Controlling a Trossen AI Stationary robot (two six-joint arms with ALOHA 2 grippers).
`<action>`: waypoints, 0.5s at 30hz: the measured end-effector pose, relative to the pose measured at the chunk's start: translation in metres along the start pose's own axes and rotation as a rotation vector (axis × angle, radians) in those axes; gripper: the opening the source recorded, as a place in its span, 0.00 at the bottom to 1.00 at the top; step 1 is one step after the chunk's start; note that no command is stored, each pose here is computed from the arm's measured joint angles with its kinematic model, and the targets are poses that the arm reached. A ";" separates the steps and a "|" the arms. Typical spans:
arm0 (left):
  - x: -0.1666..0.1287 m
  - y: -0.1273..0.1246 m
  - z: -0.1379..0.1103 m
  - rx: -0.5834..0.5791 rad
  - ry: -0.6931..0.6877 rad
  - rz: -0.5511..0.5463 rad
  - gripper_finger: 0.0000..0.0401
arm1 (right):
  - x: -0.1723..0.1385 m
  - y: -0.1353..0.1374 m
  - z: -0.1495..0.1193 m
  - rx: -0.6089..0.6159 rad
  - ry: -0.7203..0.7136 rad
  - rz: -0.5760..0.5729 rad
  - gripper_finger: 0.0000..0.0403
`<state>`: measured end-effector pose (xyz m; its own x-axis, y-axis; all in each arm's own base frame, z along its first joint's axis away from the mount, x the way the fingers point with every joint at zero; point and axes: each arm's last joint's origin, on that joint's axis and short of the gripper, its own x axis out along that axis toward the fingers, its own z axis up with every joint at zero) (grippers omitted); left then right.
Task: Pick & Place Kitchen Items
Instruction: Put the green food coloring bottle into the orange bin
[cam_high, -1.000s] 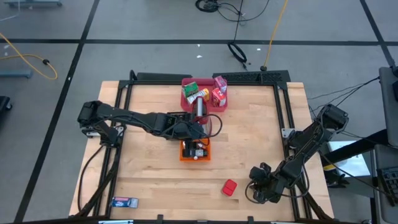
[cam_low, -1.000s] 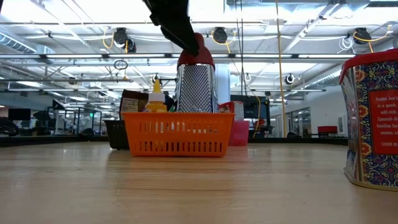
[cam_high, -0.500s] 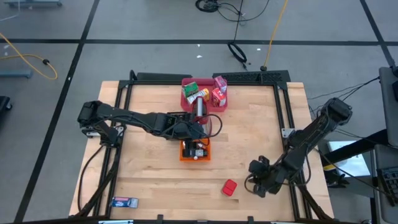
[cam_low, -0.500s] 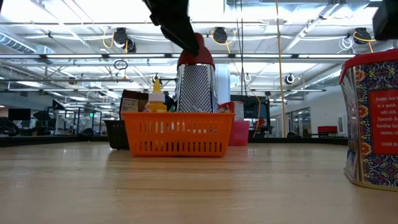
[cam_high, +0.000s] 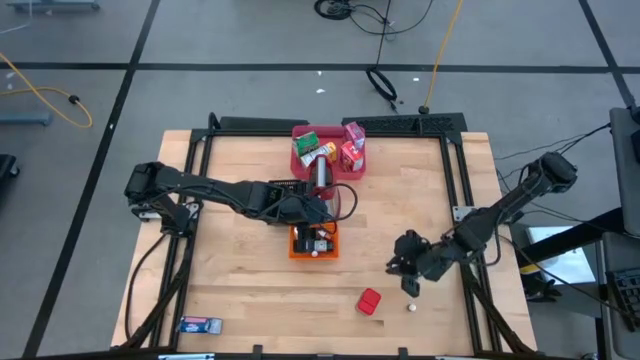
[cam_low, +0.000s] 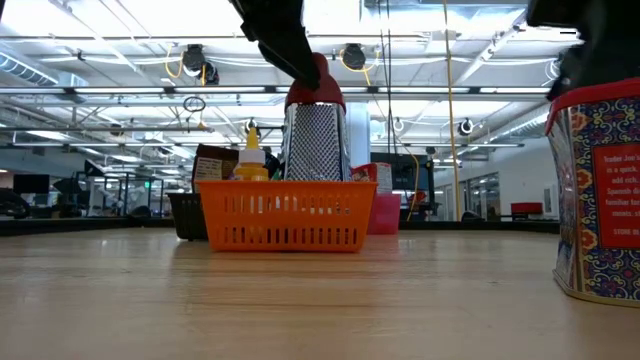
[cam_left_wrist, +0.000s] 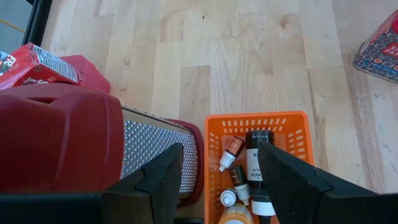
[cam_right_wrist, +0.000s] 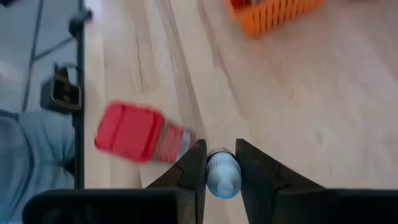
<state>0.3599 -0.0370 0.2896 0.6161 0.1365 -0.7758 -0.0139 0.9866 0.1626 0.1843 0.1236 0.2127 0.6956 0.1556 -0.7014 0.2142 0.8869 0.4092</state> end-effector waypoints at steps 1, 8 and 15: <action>0.000 0.000 0.000 0.000 0.000 0.000 0.53 | 0.000 -0.001 0.004 -0.007 -0.019 0.005 0.15; 0.000 0.000 0.000 -0.004 0.000 0.000 0.53 | 0.002 -0.006 0.032 -0.102 -0.170 0.042 0.15; 0.000 0.000 0.000 -0.004 -0.001 0.000 0.53 | 0.003 -0.014 0.051 -0.169 -0.276 0.031 0.15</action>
<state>0.3599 -0.0370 0.2896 0.6167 0.1365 -0.7753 -0.0172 0.9870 0.1600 0.2190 0.0895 0.2347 0.8648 0.0808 -0.4956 0.0887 0.9469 0.3091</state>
